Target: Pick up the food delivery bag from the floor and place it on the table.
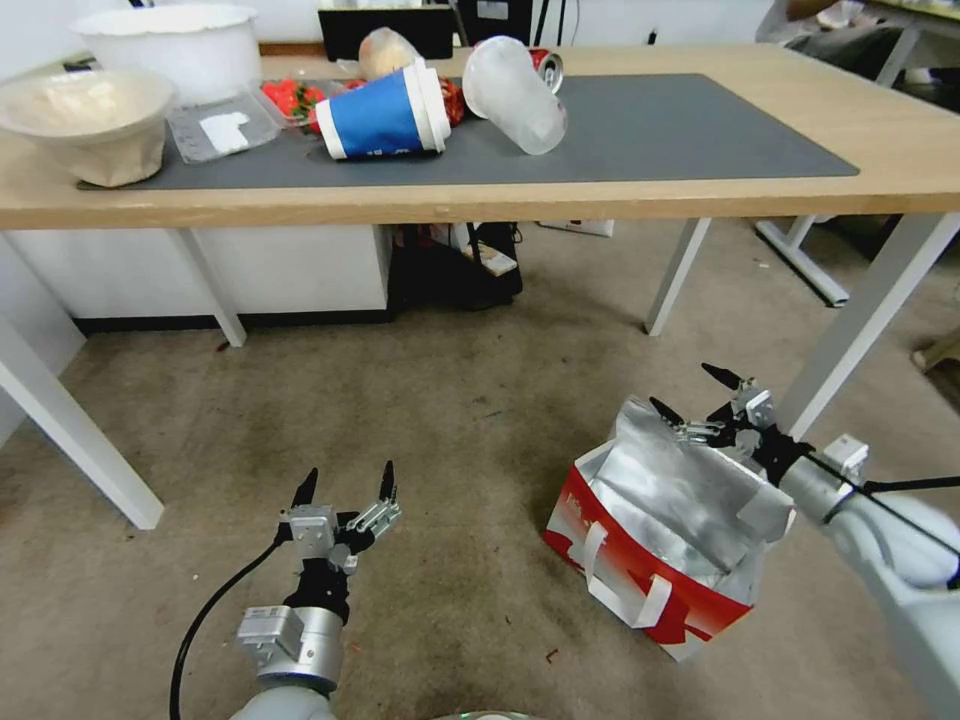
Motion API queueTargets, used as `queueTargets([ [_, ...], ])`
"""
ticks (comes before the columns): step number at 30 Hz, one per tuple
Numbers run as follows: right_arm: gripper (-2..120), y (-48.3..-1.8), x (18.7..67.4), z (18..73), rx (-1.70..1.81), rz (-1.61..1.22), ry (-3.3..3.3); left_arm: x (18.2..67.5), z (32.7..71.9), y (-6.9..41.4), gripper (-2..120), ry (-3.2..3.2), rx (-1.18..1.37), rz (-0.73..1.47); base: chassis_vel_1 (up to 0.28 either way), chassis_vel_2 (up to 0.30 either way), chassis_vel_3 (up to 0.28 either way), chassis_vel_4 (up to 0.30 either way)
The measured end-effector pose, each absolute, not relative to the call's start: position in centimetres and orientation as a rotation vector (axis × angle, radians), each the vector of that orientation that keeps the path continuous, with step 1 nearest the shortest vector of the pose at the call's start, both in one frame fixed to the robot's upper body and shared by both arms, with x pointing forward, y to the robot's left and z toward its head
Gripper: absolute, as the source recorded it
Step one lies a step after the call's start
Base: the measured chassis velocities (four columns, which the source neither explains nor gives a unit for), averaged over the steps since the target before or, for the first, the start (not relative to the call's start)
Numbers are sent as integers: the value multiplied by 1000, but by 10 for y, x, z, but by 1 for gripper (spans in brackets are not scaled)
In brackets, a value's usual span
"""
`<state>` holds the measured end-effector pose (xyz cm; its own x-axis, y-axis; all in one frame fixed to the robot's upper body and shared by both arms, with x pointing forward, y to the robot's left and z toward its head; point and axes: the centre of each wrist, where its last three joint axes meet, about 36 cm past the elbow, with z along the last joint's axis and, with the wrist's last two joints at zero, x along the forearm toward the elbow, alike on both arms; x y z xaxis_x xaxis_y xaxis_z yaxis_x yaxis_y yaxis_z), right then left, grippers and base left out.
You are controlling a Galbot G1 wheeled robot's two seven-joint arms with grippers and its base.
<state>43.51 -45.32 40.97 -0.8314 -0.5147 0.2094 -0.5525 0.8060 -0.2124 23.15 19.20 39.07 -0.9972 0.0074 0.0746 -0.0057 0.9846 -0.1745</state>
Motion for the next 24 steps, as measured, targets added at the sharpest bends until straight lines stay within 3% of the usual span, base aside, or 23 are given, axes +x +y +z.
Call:
queueTargets([
  [7, 100, -468, 477, 391, 966, 431, -2668, 231, 387, 191, 100, -3047, 5, 265, 0, 0, 0, 0],
  [24, 100, -457, 525, 367, 1030, 478, -2516, 230, 380, 191, 100, -3052, 28, 272, 0, 0, 0, 0],
])
